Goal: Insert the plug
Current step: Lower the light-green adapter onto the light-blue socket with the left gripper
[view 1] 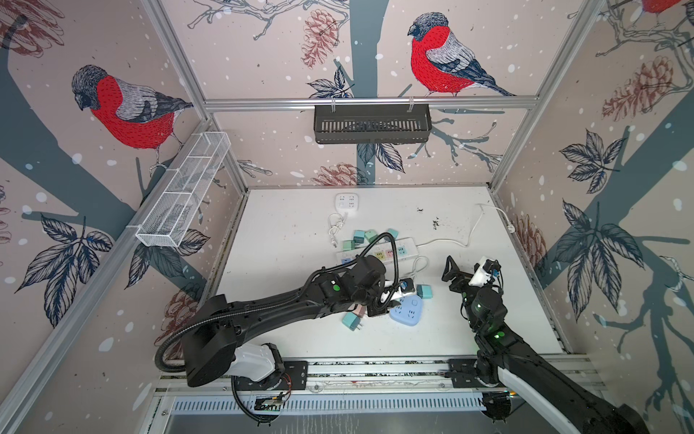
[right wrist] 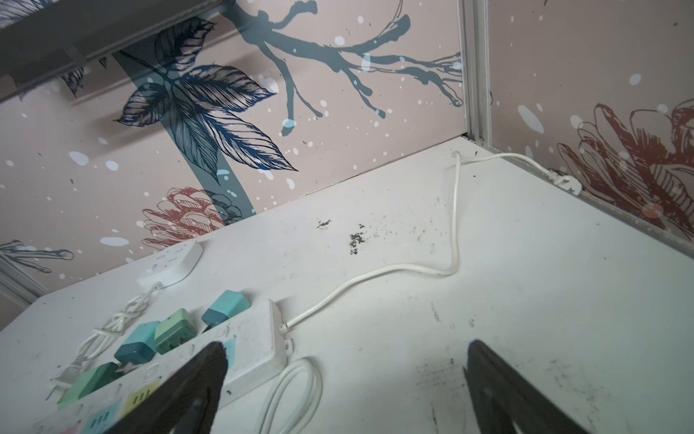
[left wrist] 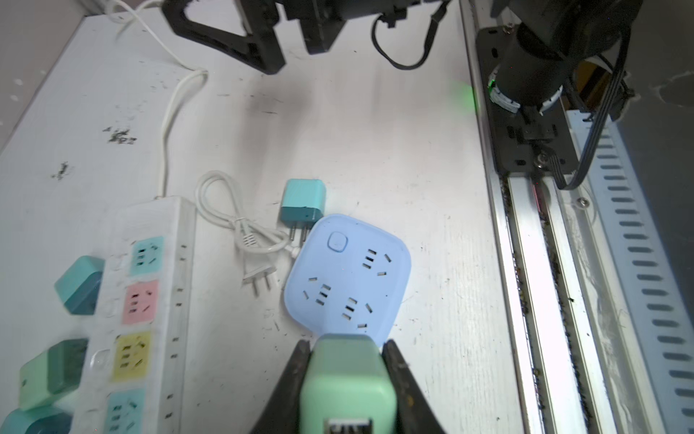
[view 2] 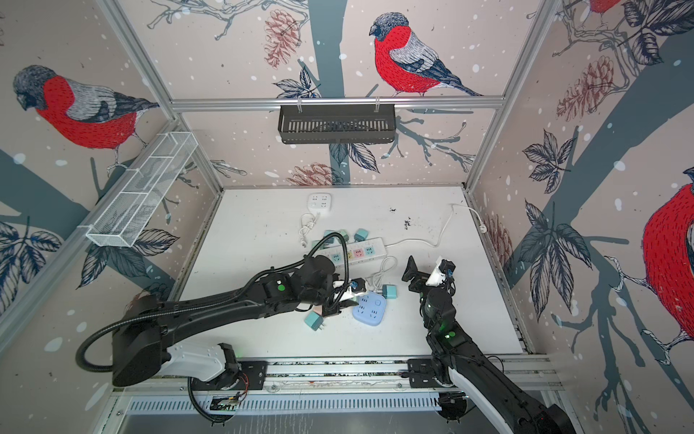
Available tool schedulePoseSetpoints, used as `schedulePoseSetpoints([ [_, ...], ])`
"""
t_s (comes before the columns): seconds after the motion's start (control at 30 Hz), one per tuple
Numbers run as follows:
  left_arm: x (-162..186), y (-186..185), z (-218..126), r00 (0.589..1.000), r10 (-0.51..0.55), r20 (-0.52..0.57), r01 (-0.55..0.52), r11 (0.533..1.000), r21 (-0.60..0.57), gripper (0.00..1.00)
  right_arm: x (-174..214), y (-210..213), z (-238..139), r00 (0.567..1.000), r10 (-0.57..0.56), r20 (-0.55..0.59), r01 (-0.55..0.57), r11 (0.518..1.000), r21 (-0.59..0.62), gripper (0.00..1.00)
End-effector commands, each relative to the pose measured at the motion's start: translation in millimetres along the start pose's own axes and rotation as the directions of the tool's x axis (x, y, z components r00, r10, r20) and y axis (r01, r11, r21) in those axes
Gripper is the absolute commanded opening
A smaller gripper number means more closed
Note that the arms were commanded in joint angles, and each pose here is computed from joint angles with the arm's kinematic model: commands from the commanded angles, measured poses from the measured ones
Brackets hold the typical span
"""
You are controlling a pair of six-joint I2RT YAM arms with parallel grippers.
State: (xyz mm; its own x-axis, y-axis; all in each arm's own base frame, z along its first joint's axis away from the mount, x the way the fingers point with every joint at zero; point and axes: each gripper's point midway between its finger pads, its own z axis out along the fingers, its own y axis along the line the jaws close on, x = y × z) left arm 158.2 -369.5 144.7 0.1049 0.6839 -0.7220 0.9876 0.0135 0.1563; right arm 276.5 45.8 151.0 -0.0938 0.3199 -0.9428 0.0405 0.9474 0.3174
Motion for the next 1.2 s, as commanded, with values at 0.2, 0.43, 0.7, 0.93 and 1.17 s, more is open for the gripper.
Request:
schedulePoseSetpoints([
  [0.2, 4.9, -14.6, 43.7, 0.986, 0.152, -0.067, -0.143, 0.983, 0.117, 0.0, -2.3, 2.8, 8.6, 0.998, 0.053, -0.032, -0.053, 0.999, 0.001, 1.0],
  [0.43, -6.0, -20.4, 58.1, 0.974, 0.228, -0.005, -0.224, 0.96, 0.166, 0.0, -4.8, -3.1, 9.1, 0.997, 0.076, -0.02, -0.076, 0.997, 0.008, 1.0],
  [0.7, 0.2, -23.4, 73.2, 0.965, 0.261, -0.02, -0.251, 0.945, 0.207, 0.0, -2.8, -4.3, 8.8, 0.996, 0.083, -0.03, -0.083, 0.997, 0.008, 1.0],
  [0.93, -7.1, -22.2, 79.3, 0.953, 0.302, 0.014, -0.298, 0.931, 0.212, 0.0, -1.2, -3.7, 11.9, 0.996, 0.081, -0.046, -0.08, 0.997, 0.008, 1.0],
  [1.17, 5.6, -21.5, 95.0, 0.955, 0.295, -0.041, -0.277, 0.929, 0.246, 0.0, -2.0, -5.2, 11.8, 0.995, 0.086, -0.041, -0.085, 0.996, 0.014, 1.0],
])
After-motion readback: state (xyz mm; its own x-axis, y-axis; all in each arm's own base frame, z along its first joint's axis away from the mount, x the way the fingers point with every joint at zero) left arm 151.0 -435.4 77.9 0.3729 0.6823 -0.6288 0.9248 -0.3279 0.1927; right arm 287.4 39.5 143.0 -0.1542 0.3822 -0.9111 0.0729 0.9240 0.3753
